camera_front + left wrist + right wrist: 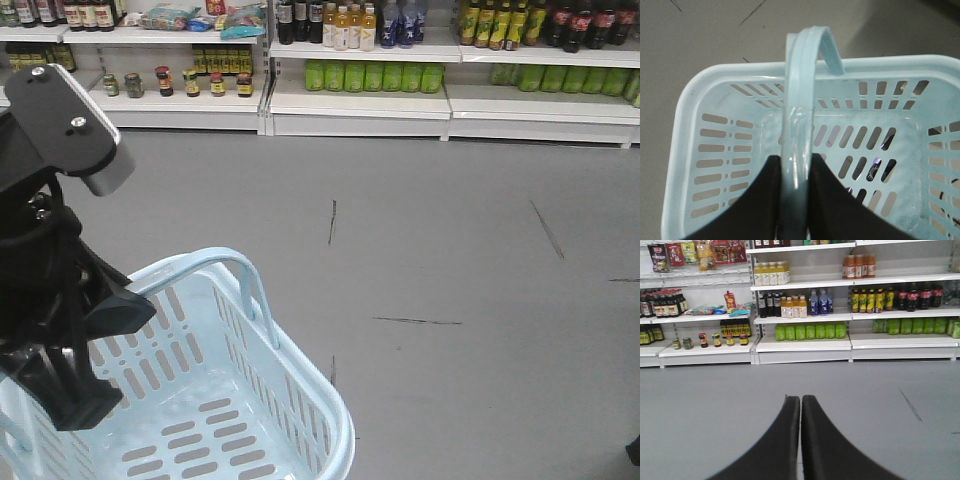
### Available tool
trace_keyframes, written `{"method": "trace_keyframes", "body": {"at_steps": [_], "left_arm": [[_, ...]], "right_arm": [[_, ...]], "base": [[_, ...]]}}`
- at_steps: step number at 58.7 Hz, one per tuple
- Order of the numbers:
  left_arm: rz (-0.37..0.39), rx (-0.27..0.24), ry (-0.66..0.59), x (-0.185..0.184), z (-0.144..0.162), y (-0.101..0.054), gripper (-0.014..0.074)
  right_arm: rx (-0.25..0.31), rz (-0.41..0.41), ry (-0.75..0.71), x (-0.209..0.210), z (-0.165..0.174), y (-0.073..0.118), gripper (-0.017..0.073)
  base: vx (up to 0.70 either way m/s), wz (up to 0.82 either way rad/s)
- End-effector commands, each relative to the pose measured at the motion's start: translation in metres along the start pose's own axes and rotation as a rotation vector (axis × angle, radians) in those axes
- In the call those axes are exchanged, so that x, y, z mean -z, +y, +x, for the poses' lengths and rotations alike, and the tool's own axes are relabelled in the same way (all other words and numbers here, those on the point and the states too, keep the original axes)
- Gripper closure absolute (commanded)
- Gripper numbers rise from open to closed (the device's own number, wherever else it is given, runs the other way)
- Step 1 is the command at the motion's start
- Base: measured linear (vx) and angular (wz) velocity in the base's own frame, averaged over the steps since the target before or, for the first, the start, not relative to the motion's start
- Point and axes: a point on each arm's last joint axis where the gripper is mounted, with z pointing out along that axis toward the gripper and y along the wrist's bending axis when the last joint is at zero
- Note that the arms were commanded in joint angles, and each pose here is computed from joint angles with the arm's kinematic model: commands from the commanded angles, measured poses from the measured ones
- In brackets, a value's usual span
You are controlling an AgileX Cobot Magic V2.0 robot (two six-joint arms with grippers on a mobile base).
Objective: Pick three apples into basket with both arms
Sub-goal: 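Drive the base away from the table carrying the basket in the left gripper, then turn the base toward the fruit table with the red apples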
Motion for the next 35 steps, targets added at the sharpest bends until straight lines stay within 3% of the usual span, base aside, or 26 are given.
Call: {"method": "trace_keyframes", "body": {"at_steps": [1, 35], "left_arm": [[-0.016, 0.015, -0.113, 0.0147, -0.0062, 0.0011, 0.06], [-0.016, 0.015, -0.113, 0.0147, -0.0062, 0.0011, 0.06]], "right_arm": [[0.01, -0.009, -0.041, -0.0017, -0.0017, 0.0008, 0.0564], [0.01, -0.009, -0.041, -0.0017, -0.0017, 0.0008, 0.0564]], "base": [[0.24, -0.24], [0.22, -0.31]]}}
